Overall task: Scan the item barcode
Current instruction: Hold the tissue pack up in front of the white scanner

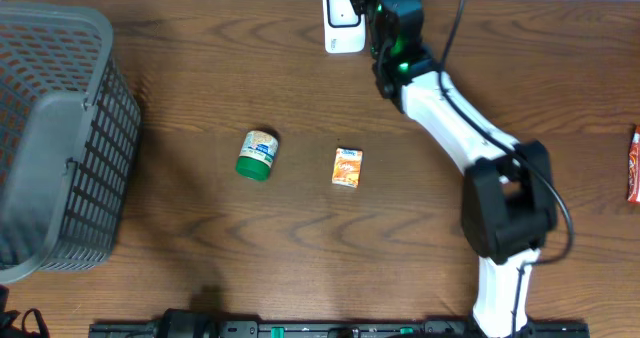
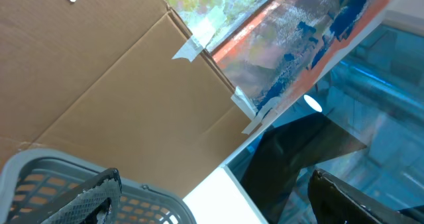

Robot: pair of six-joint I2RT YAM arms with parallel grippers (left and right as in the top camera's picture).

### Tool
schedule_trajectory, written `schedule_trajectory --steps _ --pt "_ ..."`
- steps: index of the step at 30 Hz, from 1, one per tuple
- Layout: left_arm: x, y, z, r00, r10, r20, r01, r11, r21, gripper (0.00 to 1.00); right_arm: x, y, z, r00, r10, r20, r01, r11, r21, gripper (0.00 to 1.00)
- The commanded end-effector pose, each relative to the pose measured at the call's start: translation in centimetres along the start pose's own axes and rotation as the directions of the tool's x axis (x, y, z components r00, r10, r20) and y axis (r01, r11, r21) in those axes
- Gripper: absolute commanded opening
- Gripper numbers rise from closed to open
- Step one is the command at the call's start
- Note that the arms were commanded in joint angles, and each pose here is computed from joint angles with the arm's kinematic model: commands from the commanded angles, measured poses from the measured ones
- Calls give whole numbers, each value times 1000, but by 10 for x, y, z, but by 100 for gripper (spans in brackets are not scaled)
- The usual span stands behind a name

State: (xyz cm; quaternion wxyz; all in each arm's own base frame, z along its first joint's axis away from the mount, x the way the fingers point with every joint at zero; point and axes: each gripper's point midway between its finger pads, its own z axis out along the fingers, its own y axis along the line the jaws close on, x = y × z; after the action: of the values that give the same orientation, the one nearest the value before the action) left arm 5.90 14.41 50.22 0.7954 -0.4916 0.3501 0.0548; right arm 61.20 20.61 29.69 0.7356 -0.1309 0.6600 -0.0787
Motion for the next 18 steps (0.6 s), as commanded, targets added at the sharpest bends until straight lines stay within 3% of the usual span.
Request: schedule_trajectory --steps 1,12,18 --pt "-1 0 0 1000 -6 7 6 1000 -2 90 29 8 10 991 -135 9 134 990 51 1" --pt "-1 0 0 1000 -5 7 5 1000 -2 90 118 58 14 929 -369 -24 369 929 3 1" --pt "-1 0 0 1000 -4 6 4 1000 -2 90 147 95 5 902 -423 -87 406 900 -159 1"
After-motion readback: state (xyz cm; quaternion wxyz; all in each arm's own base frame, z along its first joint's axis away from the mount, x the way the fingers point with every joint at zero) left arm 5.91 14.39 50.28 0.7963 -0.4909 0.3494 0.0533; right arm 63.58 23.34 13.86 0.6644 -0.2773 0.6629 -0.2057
